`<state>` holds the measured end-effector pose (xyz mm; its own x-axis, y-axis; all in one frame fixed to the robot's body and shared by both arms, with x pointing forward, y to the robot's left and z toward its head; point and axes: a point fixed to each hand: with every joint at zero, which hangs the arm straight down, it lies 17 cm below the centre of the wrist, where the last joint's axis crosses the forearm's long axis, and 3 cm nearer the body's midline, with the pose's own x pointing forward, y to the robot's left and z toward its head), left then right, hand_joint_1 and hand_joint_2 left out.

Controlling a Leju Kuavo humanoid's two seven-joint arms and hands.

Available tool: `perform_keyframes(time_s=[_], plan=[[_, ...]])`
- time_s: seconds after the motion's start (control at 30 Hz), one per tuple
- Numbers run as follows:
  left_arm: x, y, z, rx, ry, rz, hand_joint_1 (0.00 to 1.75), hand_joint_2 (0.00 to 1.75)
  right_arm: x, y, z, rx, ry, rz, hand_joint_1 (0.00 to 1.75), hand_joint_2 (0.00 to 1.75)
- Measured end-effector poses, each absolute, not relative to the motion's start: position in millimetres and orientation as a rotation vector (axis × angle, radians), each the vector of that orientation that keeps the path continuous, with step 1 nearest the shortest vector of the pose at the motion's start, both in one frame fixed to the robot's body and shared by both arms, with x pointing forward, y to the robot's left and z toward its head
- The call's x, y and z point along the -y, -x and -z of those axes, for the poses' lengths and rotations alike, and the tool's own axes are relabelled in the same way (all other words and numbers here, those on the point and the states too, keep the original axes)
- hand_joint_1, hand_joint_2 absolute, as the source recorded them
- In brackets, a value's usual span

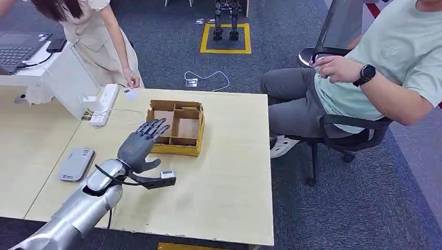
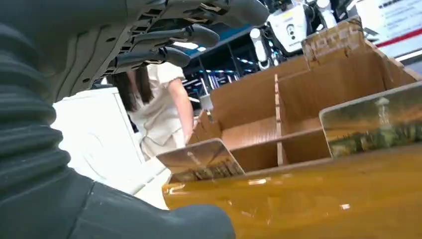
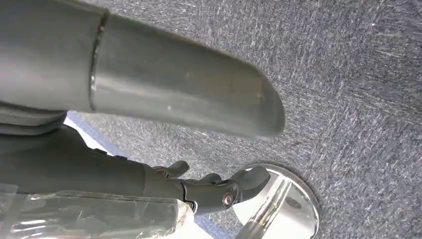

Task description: Pass the card to the sensor for recognition and then transmit it.

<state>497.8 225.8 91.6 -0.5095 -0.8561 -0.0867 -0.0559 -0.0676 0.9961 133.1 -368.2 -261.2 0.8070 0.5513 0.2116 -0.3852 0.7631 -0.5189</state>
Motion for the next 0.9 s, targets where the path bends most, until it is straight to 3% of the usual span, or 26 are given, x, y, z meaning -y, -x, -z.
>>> perform_keyframes(time_s=[0.9], plan=[[-278.2,-535.5,-92.4,1.439,-1.272,1.521,0.0,1.75,363.5,-137.4,261.0,0.362,0.477,-0.536,0.0,0.0]])
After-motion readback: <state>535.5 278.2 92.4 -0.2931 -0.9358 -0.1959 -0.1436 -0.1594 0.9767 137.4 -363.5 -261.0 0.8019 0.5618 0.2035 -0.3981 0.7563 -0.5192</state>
